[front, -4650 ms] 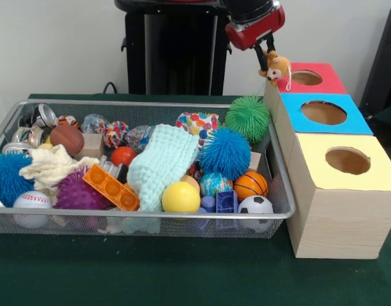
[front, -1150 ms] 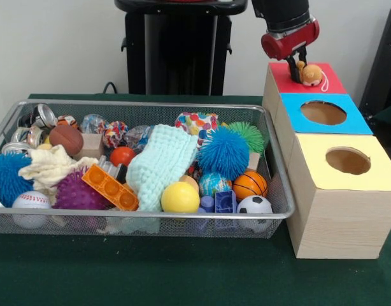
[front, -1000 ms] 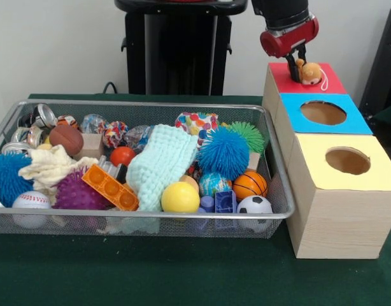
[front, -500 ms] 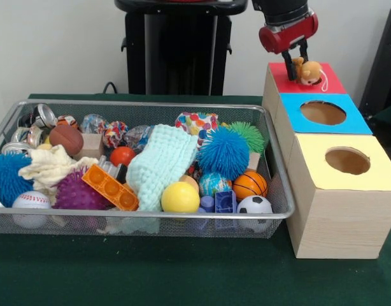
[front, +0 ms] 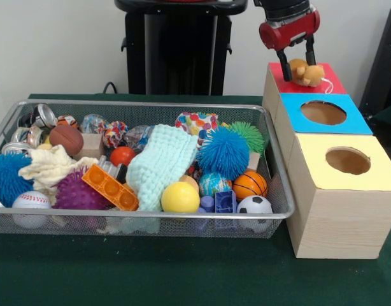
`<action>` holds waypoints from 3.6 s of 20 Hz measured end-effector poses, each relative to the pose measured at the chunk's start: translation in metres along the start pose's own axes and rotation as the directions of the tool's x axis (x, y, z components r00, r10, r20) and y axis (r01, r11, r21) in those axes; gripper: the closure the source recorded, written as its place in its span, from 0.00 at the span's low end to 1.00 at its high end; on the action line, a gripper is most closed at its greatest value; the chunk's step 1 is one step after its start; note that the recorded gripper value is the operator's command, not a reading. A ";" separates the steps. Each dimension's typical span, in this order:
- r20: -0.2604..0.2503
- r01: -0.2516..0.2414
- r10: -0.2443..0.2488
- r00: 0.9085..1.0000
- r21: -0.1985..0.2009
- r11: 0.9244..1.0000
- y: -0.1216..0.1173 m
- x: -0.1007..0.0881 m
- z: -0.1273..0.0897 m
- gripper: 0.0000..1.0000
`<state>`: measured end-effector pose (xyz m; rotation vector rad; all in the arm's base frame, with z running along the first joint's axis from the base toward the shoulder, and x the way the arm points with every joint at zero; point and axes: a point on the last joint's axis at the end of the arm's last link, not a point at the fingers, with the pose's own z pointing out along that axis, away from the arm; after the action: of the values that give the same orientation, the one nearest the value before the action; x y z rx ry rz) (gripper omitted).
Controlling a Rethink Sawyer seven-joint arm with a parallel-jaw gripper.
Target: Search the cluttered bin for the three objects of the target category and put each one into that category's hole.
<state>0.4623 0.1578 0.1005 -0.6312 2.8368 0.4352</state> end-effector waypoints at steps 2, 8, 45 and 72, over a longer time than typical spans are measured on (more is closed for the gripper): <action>0.007 0.002 -0.002 1.000 0.007 1.000 -0.001 -0.002 -0.003 0.00; 0.020 -0.010 0.010 1.000 0.014 1.000 -0.004 -0.010 -0.008 0.00; 0.035 -0.161 0.160 0.987 0.023 0.987 -0.068 -0.032 -0.064 1.00; -0.060 -0.062 0.060 0.996 -0.046 0.997 -0.013 -0.012 -0.022 1.00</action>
<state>0.4759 0.1444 0.1207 -0.5765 2.9154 0.5043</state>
